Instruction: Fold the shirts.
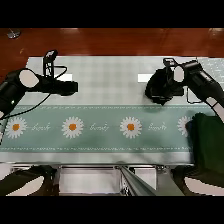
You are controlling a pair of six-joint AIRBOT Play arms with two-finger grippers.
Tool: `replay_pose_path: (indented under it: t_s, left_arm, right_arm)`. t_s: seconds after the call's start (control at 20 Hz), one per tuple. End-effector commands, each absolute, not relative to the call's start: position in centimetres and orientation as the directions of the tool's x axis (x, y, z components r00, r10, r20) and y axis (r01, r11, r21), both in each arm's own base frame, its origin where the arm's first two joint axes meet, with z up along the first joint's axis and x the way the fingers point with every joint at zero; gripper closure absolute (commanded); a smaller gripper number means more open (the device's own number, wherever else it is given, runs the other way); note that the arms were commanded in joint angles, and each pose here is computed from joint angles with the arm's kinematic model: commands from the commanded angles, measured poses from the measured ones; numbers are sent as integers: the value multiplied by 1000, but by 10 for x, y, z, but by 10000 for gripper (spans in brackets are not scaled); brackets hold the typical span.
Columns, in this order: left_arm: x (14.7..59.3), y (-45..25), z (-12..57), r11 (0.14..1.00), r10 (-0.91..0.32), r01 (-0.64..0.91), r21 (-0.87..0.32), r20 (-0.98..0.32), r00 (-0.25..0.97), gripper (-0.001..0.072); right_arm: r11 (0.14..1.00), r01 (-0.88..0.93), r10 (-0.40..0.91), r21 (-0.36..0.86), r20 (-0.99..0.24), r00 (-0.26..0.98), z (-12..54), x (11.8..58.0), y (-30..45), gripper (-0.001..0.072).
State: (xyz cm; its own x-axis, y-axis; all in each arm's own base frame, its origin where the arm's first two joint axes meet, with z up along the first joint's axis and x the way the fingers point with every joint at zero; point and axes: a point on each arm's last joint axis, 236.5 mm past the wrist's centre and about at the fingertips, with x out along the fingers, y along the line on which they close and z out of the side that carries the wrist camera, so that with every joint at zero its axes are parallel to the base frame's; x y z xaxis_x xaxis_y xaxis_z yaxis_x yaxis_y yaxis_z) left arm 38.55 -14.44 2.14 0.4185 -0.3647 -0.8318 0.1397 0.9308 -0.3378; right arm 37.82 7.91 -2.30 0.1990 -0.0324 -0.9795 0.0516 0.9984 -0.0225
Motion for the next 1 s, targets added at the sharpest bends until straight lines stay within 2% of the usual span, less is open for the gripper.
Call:
replay_pose_path:
  t_s: [0.0,0.55,0.65,0.75,0.85,0.9,0.95]
  left_arm:
    - [385,-144,21,931,-364,139,-338,-832,418,683]
    - [386,-144,21,931,-364,139,-337,-832,419,683]
    - [393,-144,25,931,-362,139,-337,-817,448,684]
    - [404,-143,31,932,-359,138,-336,-789,498,684]
    - [417,-142,39,932,-353,138,-335,-756,552,684]
    - [426,-141,43,933,-348,136,-334,-733,584,683]
    - [435,-139,48,933,-341,134,-333,-706,621,683]
  right_arm:
    - [998,51,-32,-22,-980,198,-23,378,80,681]
    - [998,51,-32,-22,-980,198,-23,378,80,680]
    - [998,53,-29,-19,-978,205,-23,379,80,681]
    - [999,49,-17,-5,-969,247,-21,389,83,681]
    - [999,35,-13,-1,-941,339,-14,411,84,679]
    - [999,15,-45,-42,-911,411,-7,428,76,655]
    - [995,4,-88,-98,-868,489,3,447,66,369]
